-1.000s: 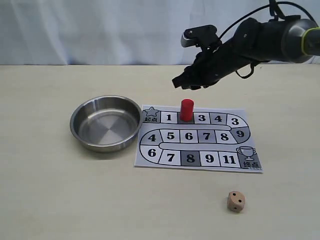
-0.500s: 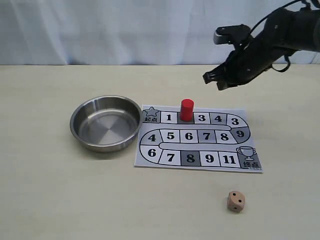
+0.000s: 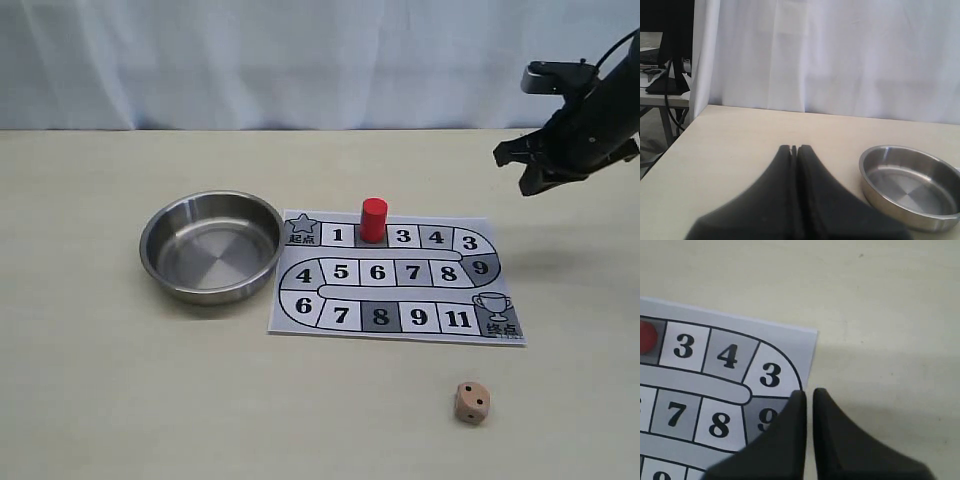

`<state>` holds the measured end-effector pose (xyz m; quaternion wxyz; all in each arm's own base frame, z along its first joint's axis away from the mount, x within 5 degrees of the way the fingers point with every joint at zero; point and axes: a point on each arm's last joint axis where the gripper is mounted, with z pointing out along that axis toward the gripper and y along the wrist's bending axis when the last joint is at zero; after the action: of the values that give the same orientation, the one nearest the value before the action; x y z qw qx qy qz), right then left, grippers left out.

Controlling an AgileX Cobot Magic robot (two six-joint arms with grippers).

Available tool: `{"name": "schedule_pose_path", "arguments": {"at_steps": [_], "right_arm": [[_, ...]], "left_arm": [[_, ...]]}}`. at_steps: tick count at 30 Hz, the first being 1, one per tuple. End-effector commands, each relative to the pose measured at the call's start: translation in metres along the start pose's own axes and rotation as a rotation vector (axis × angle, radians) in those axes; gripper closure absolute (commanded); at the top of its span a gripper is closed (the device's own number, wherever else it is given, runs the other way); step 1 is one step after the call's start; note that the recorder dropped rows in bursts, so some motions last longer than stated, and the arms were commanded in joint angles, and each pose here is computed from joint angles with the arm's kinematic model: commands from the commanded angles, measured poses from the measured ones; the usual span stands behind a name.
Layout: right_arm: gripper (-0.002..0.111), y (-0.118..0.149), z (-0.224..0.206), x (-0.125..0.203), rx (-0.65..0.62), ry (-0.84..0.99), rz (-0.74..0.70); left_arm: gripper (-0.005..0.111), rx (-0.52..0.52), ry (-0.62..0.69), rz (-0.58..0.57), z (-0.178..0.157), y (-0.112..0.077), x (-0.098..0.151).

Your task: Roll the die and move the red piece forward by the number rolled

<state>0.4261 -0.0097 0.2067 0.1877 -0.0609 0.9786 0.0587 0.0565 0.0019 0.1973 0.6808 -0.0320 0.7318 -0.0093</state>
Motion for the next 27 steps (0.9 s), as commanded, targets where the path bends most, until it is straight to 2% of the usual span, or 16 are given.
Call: {"name": "schedule_pose_path", "arguments": {"at_steps": [1, 7, 15, 21, 27], "right_arm": [[0.104, -0.004, -0.013, 0.005, 0.034, 0.001, -0.019], [0.104, 0.0, -0.034, 0.015, 0.041, -0.019, -0.021], [0.104, 0.013, -0.088, 0.042, 0.057, -0.095, -0.017], [0.104, 0.027, -0.142, 0.07, 0.075, -0.205, -0.035], [0.104, 0.052, -0.237, 0.123, 0.104, -0.476, -0.067]], "left_arm": [[0.107, 0.001, -0.018, 0.001, 0.0, 0.0, -0.003], [0.107, 0.001, -0.018, 0.001, 0.0, 0.0, -0.003], [0.107, 0.001, -0.018, 0.001, 0.0, 0.0, -0.003], [0.107, 0.001, -0.018, 0.001, 0.0, 0.0, -0.003], [0.107, 0.001, -0.016, 0.001, 0.0, 0.0, -0.003]]}}
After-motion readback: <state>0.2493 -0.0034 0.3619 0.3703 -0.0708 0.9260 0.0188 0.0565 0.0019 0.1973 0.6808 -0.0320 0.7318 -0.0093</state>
